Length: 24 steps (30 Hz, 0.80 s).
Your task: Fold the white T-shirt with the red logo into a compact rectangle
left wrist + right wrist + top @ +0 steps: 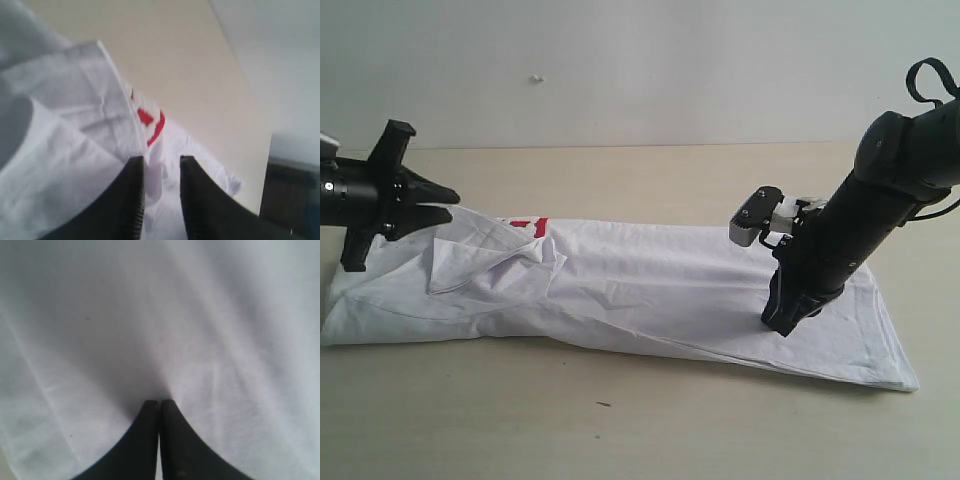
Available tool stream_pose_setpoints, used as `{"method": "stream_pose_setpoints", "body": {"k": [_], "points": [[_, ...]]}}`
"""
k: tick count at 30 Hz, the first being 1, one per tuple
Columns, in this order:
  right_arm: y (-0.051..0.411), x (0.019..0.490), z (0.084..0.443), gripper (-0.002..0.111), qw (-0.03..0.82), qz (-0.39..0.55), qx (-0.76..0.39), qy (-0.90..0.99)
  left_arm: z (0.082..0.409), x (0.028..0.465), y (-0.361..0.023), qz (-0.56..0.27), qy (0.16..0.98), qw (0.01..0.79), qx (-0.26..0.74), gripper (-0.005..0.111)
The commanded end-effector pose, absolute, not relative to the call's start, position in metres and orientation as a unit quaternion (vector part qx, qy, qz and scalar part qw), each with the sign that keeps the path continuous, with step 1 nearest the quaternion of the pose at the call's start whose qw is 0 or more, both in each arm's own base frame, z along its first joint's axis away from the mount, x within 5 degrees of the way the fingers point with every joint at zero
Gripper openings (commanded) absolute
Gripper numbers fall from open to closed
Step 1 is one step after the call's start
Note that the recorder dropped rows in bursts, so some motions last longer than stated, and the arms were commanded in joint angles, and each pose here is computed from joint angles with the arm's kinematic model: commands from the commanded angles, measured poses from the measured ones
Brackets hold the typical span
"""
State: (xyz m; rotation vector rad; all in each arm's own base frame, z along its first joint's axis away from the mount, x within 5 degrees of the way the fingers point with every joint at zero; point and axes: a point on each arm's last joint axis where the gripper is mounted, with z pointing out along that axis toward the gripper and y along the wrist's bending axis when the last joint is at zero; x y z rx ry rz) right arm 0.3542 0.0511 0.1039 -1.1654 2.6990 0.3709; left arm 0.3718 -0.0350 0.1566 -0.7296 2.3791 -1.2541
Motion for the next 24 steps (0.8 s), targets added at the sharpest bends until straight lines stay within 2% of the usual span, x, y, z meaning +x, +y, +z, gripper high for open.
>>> {"method": "stream_pose_setpoints", "body": {"k": [1, 5, 13, 20, 24], "points": [[0.051, 0.349, 0.089, 0.004, 0.061, 0.132, -0.395, 0.907, 0.154, 0.357, -0.044, -0.445, 0.867, 0.105, -0.198, 0.022], [0.051, 0.349, 0.089, 0.004, 0.06, 0.133, -0.395, 0.907, 0.15, 0.345, -0.049, -0.461, 0.865, 0.064, -0.187, 0.0], [0.051, 0.349, 0.089, 0.004, 0.06, 0.133, -0.395, 0.907, 0.137, 0.333, -0.071, -0.434, 0.887, 0.04, -0.151, 0.0], [0.052, 0.349, 0.089, 0.004, 0.06, 0.142, -0.387, 0.909, 0.119, 0.337, -0.106, -0.385, 0.906, 0.07, -0.161, 0.0], [0.052, 0.349, 0.089, 0.004, 0.061, 0.143, -0.386, 0.909, 0.116, 0.344, -0.103, -0.357, 0.908, 0.107, -0.192, 0.0]]}}
